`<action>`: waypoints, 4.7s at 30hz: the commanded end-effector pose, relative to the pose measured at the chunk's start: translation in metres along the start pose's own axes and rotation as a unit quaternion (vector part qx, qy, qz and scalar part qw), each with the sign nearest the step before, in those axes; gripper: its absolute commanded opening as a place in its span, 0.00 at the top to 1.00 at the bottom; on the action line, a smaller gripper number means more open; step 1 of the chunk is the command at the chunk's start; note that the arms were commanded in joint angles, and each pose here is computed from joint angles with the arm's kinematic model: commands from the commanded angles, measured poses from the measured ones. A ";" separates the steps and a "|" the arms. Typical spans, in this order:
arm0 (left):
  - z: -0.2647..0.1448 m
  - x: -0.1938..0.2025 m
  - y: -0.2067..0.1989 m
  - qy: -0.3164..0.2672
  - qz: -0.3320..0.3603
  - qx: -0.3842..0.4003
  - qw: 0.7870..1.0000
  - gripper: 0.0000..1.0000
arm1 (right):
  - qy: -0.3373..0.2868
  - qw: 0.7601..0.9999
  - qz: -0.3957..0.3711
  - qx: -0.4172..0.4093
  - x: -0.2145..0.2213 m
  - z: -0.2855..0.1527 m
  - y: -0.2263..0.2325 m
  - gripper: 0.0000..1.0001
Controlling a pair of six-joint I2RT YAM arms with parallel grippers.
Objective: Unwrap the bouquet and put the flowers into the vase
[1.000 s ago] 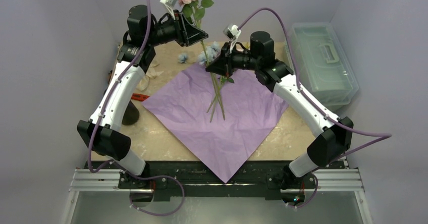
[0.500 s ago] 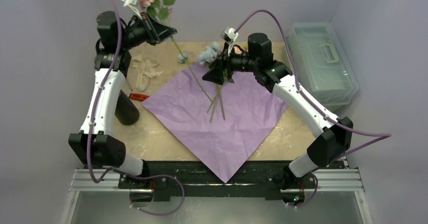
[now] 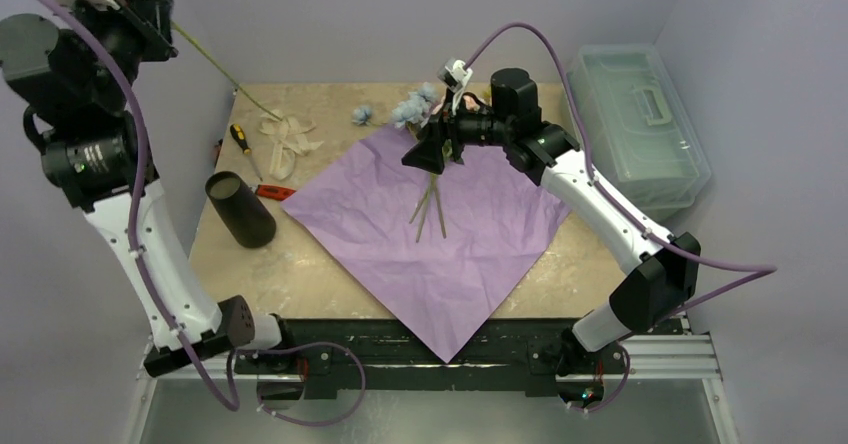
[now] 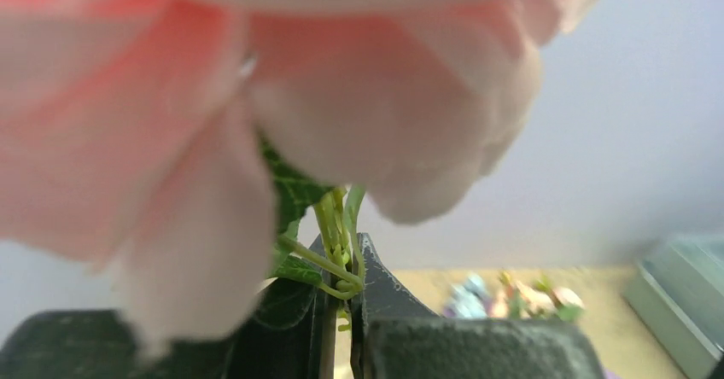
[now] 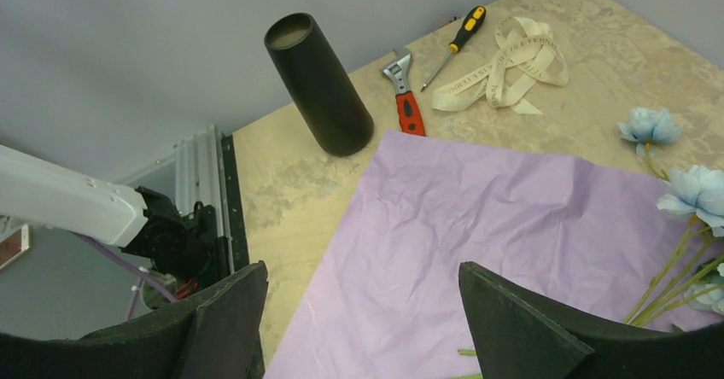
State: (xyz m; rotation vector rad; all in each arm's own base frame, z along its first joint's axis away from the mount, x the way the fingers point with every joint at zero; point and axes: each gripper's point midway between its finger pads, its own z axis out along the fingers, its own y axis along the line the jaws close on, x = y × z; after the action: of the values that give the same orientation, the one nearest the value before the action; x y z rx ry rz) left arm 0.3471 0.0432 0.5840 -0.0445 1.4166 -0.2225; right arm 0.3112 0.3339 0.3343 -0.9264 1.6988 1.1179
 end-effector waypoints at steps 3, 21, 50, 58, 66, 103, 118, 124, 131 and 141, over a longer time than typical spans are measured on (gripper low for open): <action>-0.064 -0.053 0.039 -0.044 0.134 -0.188 0.972 1.00 | -0.003 1.000 -0.022 0.001 -0.005 -0.010 0.009 0.14; -0.079 0.026 0.057 0.111 0.127 -0.207 0.964 1.00 | 0.010 0.999 -0.033 0.002 0.010 -0.013 0.007 0.13; -0.052 0.205 0.109 0.286 0.054 -0.201 0.935 0.59 | 0.017 0.999 -0.003 0.048 0.025 -0.015 -0.012 0.11; -0.084 0.215 0.088 0.326 0.029 -0.191 0.925 0.39 | 0.023 0.998 0.014 0.062 0.029 -0.016 -0.022 0.11; -0.103 0.209 0.044 0.354 0.058 -0.072 0.931 0.34 | 0.031 0.995 0.040 0.086 0.036 -0.012 -0.036 0.13; -0.082 0.253 -0.048 0.379 0.064 0.163 0.909 0.35 | 0.177 0.931 0.089 0.307 0.158 0.064 -0.241 0.52; -0.069 0.258 -0.042 0.377 0.048 0.141 0.914 0.36 | 0.192 0.938 0.110 0.267 0.187 0.082 -0.243 0.61; -0.064 0.260 -0.041 0.374 0.044 0.139 0.916 0.36 | 0.215 0.932 0.125 0.264 0.211 0.082 -0.243 0.64; -0.052 0.259 -0.049 0.366 0.011 0.149 0.919 0.38 | 0.195 0.944 0.135 0.229 0.192 0.087 -0.227 0.81; -0.038 0.249 -0.061 0.339 -0.034 0.165 0.926 0.38 | 0.105 0.962 0.160 0.194 0.117 0.083 -0.195 1.00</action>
State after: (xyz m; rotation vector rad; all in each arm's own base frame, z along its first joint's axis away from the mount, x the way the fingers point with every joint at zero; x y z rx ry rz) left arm 0.3287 -0.0456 0.3292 0.3006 2.1208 -0.4942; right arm 0.4634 0.3203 0.0559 -0.6020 2.4113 0.7085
